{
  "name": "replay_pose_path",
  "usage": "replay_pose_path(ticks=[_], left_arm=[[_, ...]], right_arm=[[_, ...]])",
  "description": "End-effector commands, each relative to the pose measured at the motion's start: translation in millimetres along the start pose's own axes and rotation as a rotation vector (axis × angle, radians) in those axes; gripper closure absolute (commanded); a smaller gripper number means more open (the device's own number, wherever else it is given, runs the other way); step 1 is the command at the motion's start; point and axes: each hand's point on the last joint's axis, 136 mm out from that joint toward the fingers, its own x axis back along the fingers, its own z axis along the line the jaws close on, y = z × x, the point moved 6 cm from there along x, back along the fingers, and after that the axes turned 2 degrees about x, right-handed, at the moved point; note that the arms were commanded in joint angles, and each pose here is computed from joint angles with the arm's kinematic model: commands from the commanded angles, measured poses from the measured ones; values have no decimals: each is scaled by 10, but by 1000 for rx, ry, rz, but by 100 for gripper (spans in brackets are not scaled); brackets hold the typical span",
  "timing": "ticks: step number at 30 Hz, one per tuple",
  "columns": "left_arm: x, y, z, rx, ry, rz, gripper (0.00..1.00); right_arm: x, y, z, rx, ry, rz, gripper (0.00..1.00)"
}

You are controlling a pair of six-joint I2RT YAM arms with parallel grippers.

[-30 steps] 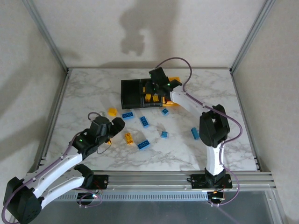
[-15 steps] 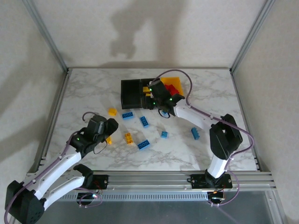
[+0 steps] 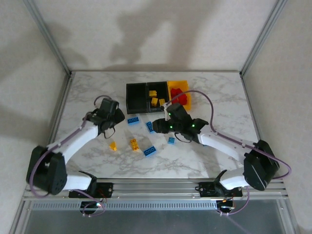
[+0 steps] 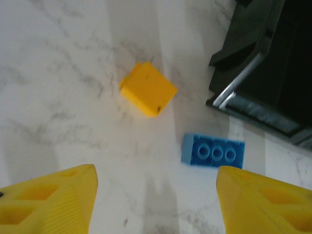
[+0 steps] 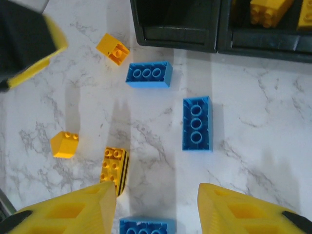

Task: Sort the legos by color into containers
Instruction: Pick up the lego from the middle-left of the table.

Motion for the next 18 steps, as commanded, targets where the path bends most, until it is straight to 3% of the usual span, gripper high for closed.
replay_pose_path(ticks=[1,8,12,18], left_arm=[[-177,143,-41,-112,71,14,36],[-526,276,18,12,160,25,32],[-650,246,12,122,123,35,30],[-855,176,-46,134,106,85,29]], right_arm=[[164,-20,29,-23,21,-39,52],[362,-90,-42,-32,-15,-71,52],[415,-94,-64,-29,-30,-86,52],[407,-145,-112,-28,-57,-74,52]])
